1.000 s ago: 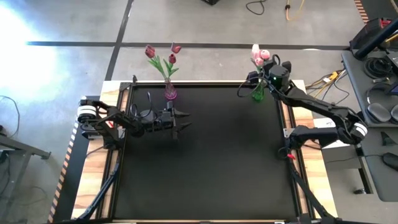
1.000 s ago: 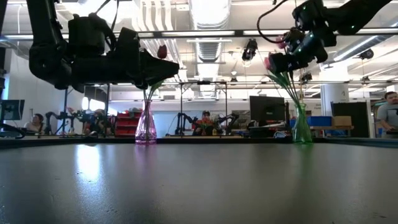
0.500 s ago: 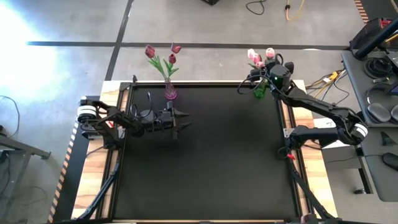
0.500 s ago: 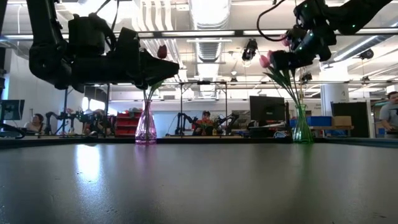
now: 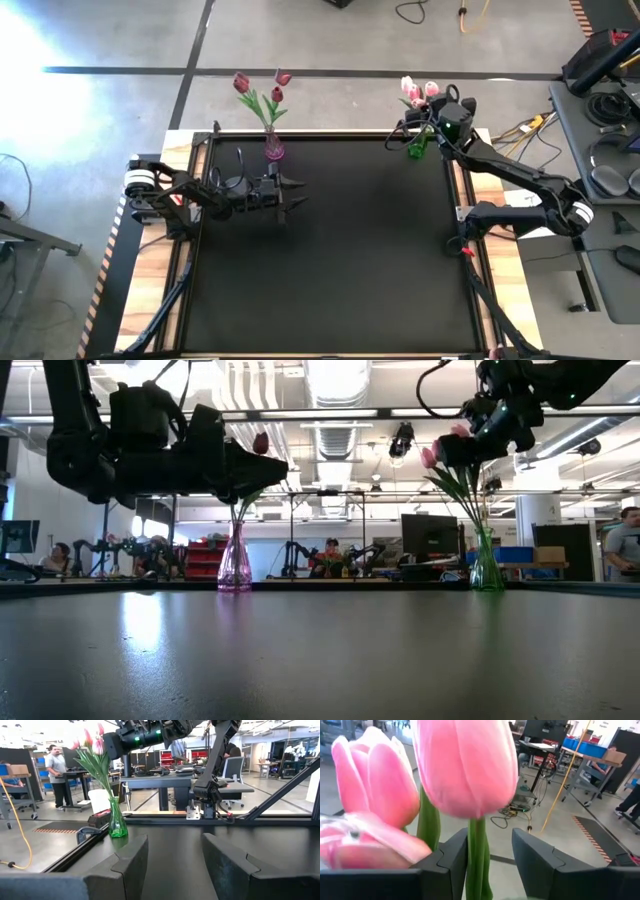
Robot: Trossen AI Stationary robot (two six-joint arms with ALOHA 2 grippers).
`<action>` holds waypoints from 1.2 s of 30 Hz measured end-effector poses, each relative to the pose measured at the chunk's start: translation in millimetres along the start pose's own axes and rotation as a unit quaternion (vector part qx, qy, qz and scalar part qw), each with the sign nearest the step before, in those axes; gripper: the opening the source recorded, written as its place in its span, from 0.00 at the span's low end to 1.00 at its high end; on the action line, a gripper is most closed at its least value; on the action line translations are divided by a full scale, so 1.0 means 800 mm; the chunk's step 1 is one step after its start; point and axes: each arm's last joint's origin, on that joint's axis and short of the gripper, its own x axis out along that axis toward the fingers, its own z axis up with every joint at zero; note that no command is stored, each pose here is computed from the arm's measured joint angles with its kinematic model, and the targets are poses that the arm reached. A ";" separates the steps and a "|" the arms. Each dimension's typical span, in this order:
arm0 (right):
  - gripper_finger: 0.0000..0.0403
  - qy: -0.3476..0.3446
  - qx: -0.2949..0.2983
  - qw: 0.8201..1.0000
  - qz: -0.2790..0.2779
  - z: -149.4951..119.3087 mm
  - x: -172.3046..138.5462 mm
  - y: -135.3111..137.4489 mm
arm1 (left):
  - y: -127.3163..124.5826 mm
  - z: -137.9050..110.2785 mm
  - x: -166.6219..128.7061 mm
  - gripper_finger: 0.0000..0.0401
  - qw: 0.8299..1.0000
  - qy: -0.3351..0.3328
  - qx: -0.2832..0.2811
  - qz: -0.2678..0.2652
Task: Sort flowers into vase by color
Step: Put the pink flower into the green vase
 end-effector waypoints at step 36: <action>0.49 0.022 -0.035 0.999 -0.019 0.018 0.001 -0.001 | 0.000 0.001 0.002 0.43 1.000 -0.002 -0.004 -0.001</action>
